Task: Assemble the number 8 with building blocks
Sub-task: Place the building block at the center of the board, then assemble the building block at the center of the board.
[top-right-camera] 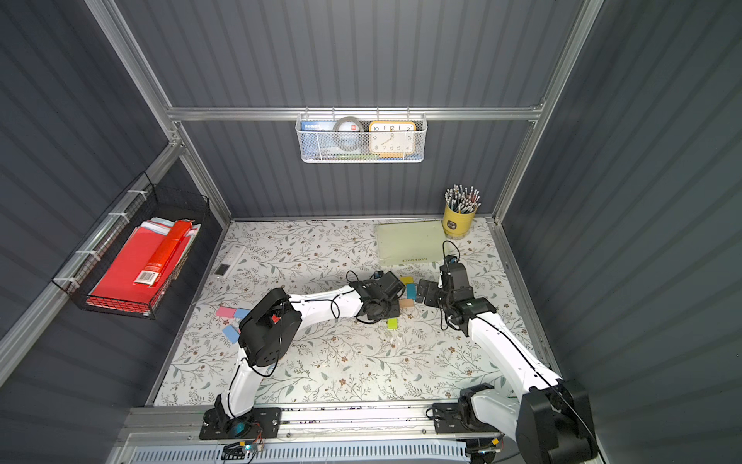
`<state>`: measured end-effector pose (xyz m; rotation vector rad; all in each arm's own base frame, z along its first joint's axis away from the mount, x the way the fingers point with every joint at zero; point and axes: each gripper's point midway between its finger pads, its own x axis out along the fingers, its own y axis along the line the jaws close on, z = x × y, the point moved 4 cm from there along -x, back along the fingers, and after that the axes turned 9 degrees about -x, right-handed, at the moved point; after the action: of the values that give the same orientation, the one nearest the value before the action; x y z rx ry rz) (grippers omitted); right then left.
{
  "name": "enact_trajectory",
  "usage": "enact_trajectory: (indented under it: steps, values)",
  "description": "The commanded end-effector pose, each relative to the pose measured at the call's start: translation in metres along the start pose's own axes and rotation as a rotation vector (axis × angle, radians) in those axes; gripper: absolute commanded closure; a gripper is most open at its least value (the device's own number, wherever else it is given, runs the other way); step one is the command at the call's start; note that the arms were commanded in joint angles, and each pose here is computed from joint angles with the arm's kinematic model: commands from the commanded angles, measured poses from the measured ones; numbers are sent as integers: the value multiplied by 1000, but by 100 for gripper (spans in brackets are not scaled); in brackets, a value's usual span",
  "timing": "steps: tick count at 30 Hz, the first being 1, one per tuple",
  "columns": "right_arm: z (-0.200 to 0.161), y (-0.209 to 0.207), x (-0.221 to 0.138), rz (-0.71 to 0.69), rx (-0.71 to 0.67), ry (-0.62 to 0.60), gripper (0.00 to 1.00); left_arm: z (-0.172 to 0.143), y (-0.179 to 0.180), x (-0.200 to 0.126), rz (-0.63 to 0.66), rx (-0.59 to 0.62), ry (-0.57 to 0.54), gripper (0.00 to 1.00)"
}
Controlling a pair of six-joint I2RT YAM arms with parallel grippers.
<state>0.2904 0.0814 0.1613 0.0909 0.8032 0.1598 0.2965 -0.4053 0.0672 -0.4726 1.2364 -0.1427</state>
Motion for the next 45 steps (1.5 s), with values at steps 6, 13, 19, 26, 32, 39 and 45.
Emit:
enact_trajectory:
  steps: [6,13,19,26,32,39,45]
  values:
    - [-6,0,-6,13,18,16,2,0,-1,-8,15,8,-11,38]
    - [-12,2,-26,44,46,8,3,38,-11,-64,-71,-51,-107,19]
    - [-29,11,-30,102,103,44,10,107,26,-119,-96,-115,-265,7]
    - [-46,61,-7,74,-12,116,12,169,99,-170,16,-159,-461,1]
    - [-64,94,22,10,-84,217,15,198,159,-191,94,-183,-517,1]
    - [-75,114,43,18,-111,268,25,200,197,-191,134,-158,-517,1]
    - [-86,120,62,-12,-138,325,34,200,207,-192,152,-117,-536,1]
